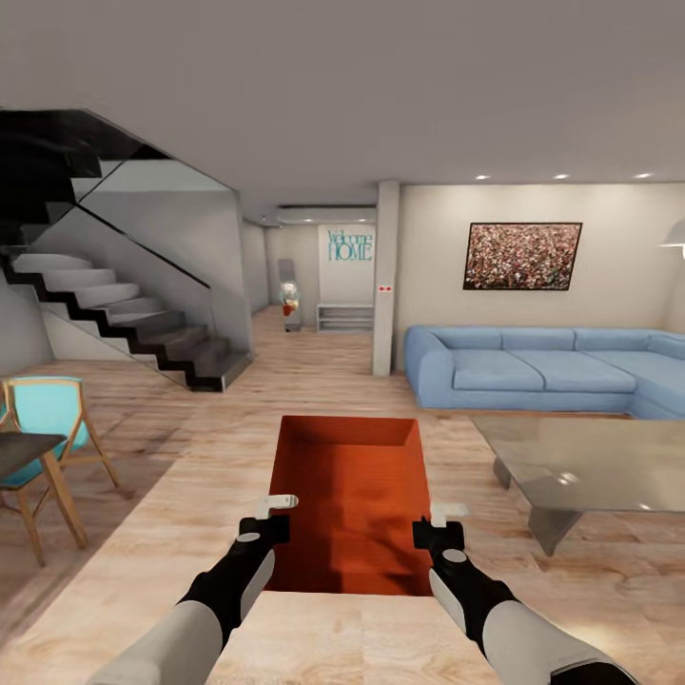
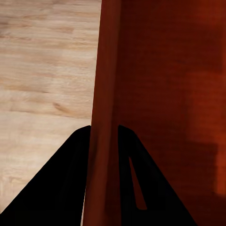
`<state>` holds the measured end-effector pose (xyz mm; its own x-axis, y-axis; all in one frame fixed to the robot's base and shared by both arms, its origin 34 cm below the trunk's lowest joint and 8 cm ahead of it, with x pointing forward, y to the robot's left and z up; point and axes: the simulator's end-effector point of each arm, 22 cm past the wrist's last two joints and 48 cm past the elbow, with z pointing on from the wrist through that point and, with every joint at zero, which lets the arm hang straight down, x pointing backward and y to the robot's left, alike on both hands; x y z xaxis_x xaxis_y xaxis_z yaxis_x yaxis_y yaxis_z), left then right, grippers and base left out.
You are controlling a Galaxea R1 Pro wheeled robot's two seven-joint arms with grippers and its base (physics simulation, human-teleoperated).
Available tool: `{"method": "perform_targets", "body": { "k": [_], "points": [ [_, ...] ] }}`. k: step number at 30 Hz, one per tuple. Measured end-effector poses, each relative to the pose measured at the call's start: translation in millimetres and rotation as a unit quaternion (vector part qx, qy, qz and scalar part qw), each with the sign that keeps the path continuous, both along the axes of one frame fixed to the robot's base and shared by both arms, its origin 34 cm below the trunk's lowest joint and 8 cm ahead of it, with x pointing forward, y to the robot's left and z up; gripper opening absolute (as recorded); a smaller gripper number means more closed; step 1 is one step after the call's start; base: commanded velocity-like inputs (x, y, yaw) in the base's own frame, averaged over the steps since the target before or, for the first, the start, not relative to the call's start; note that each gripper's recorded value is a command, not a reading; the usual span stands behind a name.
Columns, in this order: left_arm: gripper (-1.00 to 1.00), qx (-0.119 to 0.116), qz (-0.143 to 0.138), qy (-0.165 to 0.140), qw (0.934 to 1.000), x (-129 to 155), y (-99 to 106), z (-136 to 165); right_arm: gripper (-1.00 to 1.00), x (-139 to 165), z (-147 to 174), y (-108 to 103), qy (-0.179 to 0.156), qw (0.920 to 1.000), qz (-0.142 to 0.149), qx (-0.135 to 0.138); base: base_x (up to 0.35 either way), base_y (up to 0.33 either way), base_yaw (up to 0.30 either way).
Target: Move the two storage containers from the living room to the garage. In the garage, place one container on the floor and stack the other container on top of it (either order is fine).
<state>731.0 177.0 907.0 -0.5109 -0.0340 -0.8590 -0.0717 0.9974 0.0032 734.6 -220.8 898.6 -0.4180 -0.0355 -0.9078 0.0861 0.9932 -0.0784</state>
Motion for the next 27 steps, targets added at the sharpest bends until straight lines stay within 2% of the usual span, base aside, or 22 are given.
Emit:
{"method": "perform_targets", "body": {
  "k": [9, 27],
  "points": [
    [-1.00, -0.001, 0.000, 0.002, 1.0000, -0.9, 0.4, -1.6, -1.00, -0.8, -0.7, 0.2, 0.002, 1.0000, 0.000, -0.002, 0.080, 0.000, 0.084],
    [-1.00, -0.001, 0.000, 0.002, 1.0000, -1.2, 0.8, -1.5, -1.00, -1.0, -0.5, 0.7, 0.002, 1.0000, 0.000, -0.002, 0.312, 0.000, 0.001]
  ]
}}
